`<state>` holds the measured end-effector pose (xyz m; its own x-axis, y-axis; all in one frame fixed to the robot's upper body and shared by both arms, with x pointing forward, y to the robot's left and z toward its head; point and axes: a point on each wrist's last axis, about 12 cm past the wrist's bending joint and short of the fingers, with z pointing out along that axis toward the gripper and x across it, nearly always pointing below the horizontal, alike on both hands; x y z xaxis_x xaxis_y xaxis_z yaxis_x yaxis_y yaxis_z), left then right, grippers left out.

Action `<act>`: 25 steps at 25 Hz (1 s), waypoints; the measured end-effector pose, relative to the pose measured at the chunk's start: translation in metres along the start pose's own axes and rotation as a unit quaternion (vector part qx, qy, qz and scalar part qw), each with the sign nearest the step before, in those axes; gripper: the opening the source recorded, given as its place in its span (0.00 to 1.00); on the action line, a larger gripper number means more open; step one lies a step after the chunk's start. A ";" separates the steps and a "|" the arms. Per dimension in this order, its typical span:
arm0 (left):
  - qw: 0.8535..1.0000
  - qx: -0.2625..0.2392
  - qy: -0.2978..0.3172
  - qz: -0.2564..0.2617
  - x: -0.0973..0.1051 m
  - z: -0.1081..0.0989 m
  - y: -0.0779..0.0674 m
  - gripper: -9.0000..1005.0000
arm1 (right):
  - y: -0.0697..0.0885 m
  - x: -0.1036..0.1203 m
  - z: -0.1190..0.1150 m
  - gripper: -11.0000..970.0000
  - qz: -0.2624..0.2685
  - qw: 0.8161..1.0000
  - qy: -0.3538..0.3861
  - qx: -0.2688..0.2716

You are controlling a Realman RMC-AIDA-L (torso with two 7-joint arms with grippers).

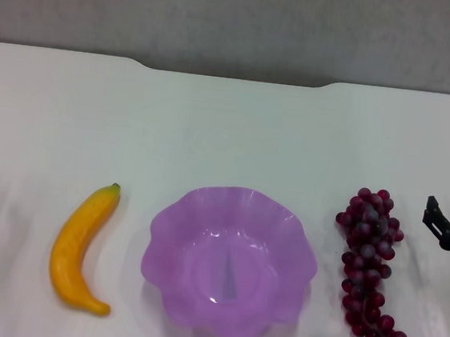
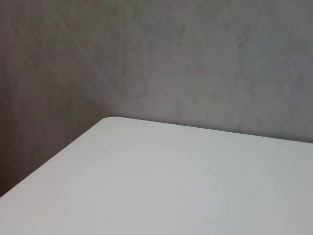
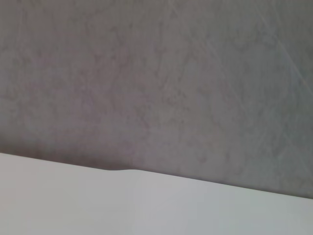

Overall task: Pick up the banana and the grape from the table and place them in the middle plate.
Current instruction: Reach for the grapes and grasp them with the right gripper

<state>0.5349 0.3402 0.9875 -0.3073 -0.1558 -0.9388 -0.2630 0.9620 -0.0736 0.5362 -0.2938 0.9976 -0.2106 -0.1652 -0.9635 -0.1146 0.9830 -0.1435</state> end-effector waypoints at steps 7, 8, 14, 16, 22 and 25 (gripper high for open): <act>1.000 -0.001 0.000 0.001 0.000 0.000 0.000 0.89 | 0.002 -0.002 0.002 0.92 -0.004 1.000 -0.001 -0.007; 1.000 -0.001 0.001 0.001 0.000 0.000 0.001 0.89 | 0.003 -0.002 0.002 0.92 -0.003 1.000 -0.002 -0.008; 1.000 -0.001 0.000 -0.003 0.000 0.000 0.000 0.89 | 0.004 -0.003 0.003 0.91 -0.002 1.000 -0.003 -0.011; 1.000 -0.001 0.001 -0.004 0.000 0.000 0.001 0.89 | 0.008 -0.005 0.004 0.91 0.000 1.000 -0.005 -0.016; 1.000 -0.011 0.006 0.005 0.004 -0.002 0.008 0.89 | 0.026 -0.021 0.016 0.91 0.011 0.999 -0.008 -0.045; 1.000 -0.013 0.008 0.006 0.004 -0.003 0.010 0.89 | 0.030 -0.037 0.024 0.91 0.013 0.999 0.001 -0.053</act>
<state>0.5281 0.3486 0.9836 -0.3249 -0.1472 -0.9342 -0.2828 0.9577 -0.0525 0.5637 -0.2559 1.0239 -0.2175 -0.1405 -0.9659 -0.2109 0.9730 -0.0941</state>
